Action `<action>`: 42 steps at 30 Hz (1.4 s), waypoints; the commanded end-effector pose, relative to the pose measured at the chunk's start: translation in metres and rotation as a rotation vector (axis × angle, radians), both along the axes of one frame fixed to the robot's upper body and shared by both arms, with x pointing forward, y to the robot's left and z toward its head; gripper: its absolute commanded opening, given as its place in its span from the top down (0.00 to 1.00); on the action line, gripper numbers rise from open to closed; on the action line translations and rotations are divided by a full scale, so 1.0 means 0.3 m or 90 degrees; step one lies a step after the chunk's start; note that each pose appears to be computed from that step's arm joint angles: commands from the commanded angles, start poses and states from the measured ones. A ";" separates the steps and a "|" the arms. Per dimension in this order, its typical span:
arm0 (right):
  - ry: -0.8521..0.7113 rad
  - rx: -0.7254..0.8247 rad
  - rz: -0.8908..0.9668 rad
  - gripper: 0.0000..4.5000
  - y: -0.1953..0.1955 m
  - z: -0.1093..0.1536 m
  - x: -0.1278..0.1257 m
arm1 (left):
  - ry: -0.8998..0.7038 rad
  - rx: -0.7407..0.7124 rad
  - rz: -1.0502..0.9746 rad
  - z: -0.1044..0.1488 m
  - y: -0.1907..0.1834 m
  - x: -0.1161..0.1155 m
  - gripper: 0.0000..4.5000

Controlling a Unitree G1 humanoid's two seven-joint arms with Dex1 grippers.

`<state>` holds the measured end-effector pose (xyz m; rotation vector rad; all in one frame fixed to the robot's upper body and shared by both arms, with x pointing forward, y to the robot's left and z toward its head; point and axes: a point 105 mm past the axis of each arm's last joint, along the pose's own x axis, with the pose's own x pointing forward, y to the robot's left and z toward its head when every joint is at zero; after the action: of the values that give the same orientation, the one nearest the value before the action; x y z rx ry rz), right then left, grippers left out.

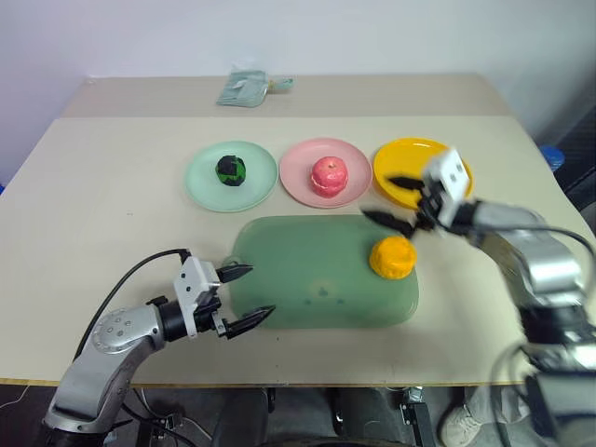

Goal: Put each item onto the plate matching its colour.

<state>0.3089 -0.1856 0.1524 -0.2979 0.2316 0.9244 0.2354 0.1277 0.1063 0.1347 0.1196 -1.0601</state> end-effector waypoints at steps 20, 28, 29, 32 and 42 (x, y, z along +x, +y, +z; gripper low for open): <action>-0.098 0.091 -0.468 0.39 -0.150 0.139 0.428 | -0.044 -0.019 -0.022 0.071 -0.053 0.029 0.00; -0.210 0.131 -0.426 0.01 -0.136 0.242 0.451 | -0.072 -0.026 0.066 0.092 -0.002 0.053 0.00; -0.217 0.135 -0.400 0.01 -0.137 0.248 0.435 | -0.078 -0.033 0.088 0.096 0.012 0.062 0.00; -0.229 0.109 -0.328 0.01 -0.184 0.221 0.353 | -0.117 -0.028 0.265 0.108 0.160 0.142 0.00; -0.067 0.039 -0.234 0.01 -0.368 0.016 0.044 | -0.153 0.098 0.605 0.086 0.649 0.077 0.00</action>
<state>0.3274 -0.2977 0.1383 -0.2138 0.2079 0.5213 0.2670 0.3103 0.1188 0.2671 0.0688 -0.1094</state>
